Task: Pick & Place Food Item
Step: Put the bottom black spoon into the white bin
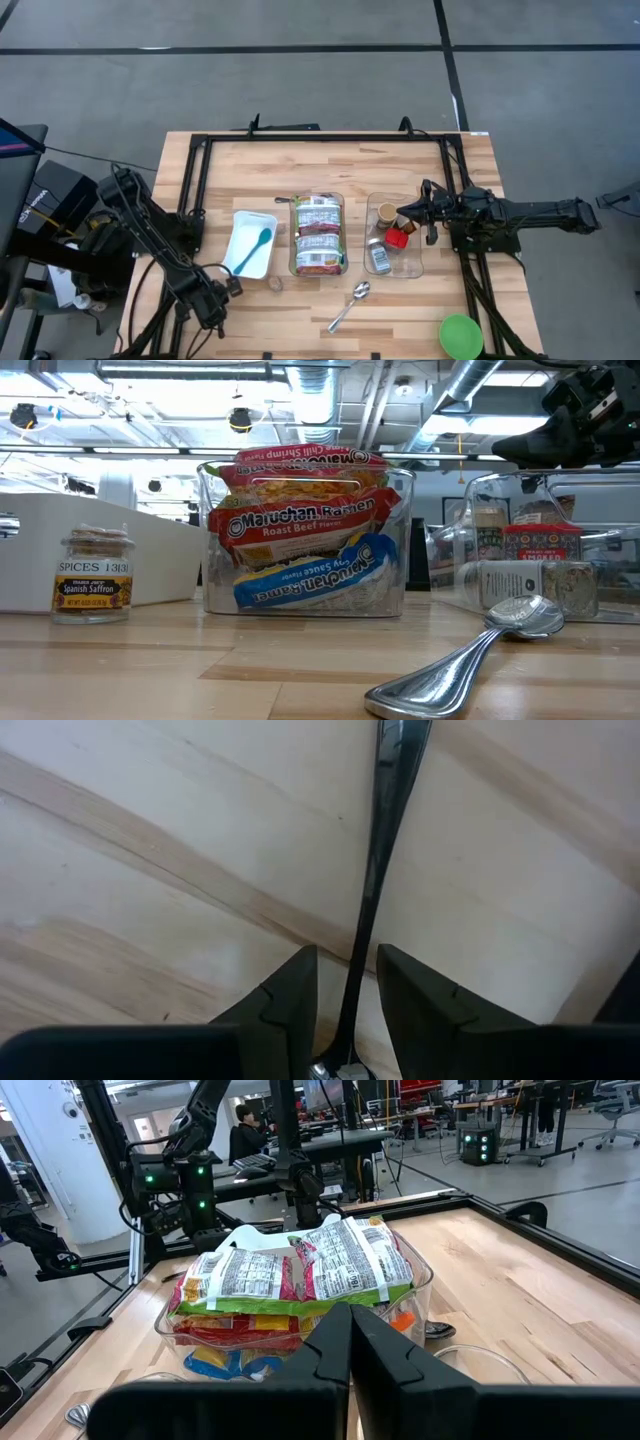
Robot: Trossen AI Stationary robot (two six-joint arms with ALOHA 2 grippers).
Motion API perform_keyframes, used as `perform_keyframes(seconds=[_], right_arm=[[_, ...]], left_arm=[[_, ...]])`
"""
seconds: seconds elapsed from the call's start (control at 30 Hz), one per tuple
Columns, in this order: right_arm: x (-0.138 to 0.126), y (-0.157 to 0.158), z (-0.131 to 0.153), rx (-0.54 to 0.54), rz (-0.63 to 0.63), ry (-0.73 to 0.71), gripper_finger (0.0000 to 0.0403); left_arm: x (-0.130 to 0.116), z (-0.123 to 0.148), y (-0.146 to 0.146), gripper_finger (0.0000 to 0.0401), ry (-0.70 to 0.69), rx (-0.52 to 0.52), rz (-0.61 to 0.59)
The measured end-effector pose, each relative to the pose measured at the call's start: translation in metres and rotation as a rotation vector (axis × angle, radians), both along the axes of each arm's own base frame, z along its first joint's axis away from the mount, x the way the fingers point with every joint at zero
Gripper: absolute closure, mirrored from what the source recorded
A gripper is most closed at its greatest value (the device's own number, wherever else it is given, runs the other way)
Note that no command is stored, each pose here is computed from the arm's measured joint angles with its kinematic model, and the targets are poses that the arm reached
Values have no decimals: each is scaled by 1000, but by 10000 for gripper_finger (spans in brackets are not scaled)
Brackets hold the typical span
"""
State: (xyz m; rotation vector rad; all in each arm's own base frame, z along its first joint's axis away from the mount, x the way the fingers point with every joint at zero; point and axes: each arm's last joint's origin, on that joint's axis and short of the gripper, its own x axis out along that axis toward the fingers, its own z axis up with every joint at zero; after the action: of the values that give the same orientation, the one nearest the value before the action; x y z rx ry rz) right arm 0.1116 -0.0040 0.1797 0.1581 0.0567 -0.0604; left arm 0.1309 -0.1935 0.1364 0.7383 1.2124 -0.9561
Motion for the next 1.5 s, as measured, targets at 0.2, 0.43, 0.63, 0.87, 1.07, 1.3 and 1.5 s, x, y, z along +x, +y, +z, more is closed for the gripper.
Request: perform_keyframes(seconds=[0.2,0.43,0.63,0.87,1.07,1.3,1.5], right_arm=[[0,0,0,0,0,0,402],[0,0,0,0,0,0,402],[0,0,0,0,0,0,402],[0,0,0,0,0,0,402],[0,0,0,0,0,0,402],[0,0,0,0,0,0,402],[0,0,0,0,0,0,402]], left_arm=[[1,-2,-1,299,-1,3,-7],[1,-2,-1,299,-2,3,-12],[1,-2,-1,299,-6,2,-11],[1,-3,-1,312,-16,5,-40],[2,-2,-3,351,-35,-6,-51],[4,-2,-5,390,-66,-24,-52],[5,-2,-5,387,-82,-11,-47]])
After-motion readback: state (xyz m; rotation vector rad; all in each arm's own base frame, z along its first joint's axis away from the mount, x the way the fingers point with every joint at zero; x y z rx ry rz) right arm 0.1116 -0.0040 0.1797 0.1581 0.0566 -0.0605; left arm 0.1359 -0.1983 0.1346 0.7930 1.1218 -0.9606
